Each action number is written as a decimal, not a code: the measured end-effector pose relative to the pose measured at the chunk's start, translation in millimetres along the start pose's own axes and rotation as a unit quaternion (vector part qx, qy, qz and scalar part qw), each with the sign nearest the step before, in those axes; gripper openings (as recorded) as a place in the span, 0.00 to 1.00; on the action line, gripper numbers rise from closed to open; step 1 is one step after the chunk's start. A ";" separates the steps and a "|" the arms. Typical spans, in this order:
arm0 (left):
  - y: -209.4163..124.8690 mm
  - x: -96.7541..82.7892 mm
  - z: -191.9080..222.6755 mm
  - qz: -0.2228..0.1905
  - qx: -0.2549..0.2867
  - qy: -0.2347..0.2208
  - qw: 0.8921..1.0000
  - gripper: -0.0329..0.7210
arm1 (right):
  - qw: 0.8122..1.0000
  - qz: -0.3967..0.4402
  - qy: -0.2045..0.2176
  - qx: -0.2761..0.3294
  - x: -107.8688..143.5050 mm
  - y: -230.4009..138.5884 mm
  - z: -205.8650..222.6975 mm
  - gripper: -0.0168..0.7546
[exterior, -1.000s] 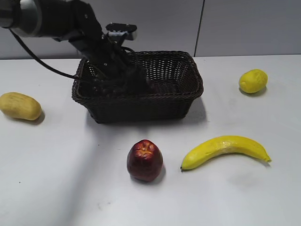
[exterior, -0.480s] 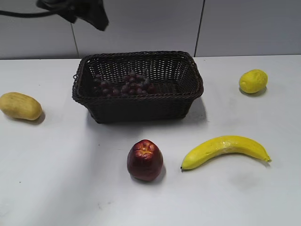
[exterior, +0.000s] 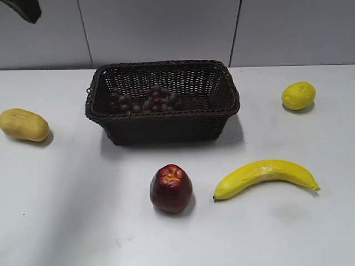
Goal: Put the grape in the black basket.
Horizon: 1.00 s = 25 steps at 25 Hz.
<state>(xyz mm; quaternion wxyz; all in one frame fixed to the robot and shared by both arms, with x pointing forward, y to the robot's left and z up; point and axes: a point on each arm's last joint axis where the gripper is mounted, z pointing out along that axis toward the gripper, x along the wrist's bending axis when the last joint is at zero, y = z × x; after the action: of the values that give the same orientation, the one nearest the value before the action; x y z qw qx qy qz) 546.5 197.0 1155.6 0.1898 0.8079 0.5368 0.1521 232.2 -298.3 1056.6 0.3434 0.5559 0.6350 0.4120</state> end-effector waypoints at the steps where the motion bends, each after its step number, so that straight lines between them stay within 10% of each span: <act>1: -4.7 1.9 0.2 -0.004 0.005 0.001 1.000 0.86 | 1.000 0.000 0.000 0.000 0.0 0.0 0.0 0.79; 11: -124.5 7.4 5.0 -0.066 0.101 0.011 0.993 0.84 | 1.000 0.000 0.000 0.000 0.0 0.0 0.0 0.79; 25: -271.8 -12.9 -14.5 -0.074 -0.007 0.019 0.997 0.82 | 1.000 0.000 0.000 0.000 0.0 0.0 0.0 0.79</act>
<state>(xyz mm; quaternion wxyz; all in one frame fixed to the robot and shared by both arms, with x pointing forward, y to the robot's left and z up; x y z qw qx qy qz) 315.1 282.8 1040.2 0.1959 0.7613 0.5979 0.1567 232.2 -298.3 1056.6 0.3435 0.5559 0.6350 0.4121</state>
